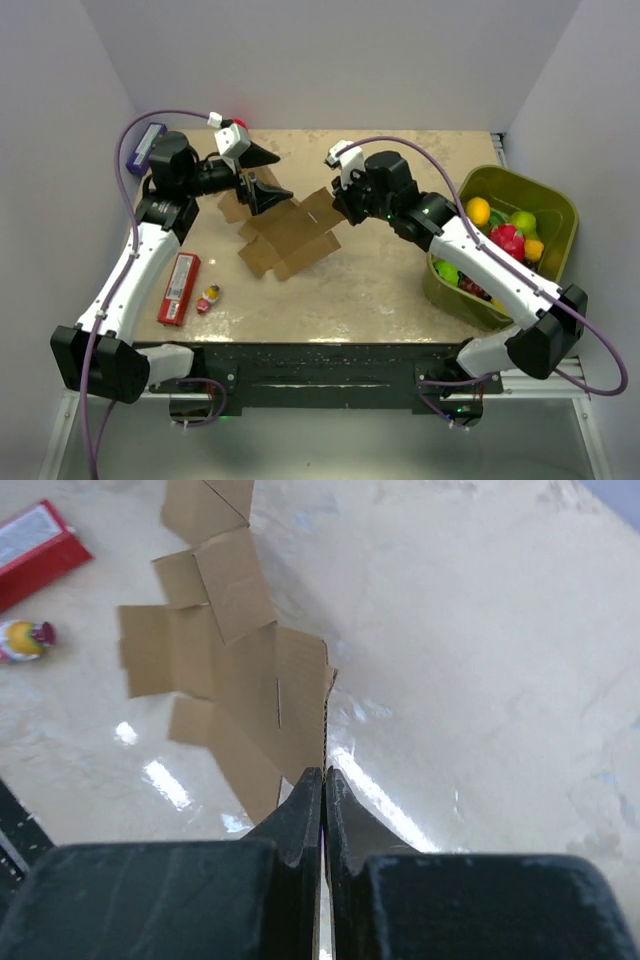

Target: Fold the paper box

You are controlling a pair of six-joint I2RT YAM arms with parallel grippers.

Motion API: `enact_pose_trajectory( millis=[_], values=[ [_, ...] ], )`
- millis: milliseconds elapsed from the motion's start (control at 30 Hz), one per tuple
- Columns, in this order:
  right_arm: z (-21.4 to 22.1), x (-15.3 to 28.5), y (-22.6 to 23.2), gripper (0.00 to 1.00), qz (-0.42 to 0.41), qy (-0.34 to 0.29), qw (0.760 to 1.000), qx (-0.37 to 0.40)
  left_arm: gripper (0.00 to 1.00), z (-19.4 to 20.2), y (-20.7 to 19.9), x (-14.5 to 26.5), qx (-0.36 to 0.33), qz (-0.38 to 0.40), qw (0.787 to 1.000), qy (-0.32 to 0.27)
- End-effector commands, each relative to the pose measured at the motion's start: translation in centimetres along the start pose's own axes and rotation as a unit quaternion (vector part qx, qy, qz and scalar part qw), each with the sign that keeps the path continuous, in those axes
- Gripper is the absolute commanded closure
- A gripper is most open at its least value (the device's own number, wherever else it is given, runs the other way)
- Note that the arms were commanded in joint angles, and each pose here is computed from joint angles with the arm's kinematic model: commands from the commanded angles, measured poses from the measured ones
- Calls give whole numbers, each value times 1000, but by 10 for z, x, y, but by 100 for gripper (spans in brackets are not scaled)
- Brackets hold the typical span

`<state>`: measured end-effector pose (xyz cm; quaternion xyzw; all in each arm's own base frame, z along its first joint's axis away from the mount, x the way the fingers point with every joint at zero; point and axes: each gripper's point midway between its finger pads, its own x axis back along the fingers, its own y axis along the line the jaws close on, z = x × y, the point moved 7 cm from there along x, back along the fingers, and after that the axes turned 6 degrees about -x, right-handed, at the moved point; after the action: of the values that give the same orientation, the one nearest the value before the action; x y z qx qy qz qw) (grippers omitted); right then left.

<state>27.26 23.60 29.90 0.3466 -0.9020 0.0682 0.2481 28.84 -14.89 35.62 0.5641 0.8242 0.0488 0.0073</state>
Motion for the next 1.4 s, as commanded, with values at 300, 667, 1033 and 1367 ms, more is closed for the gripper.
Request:
enact_pose_trajectory(
  millis=[300, 667, 1033, 1367],
  values=[
    [-54, 54, 24, 100, -132, -6, 987, 87, 0, -22, -11, -10, -37, 120, 992, -34],
    [-47, 46, 32, 100, -174, 33, 981, 81, 0, 4, -17, -32, 1, 147, 989, -15],
    [-47, 42, 37, 100, -200, 44, 976, 80, 14, 33, -32, -52, 40, 188, 981, 17],
    [-46, 44, 37, 100, -200, 41, 976, 82, 52, 46, -41, -58, 59, 212, 975, 33]
  ],
)
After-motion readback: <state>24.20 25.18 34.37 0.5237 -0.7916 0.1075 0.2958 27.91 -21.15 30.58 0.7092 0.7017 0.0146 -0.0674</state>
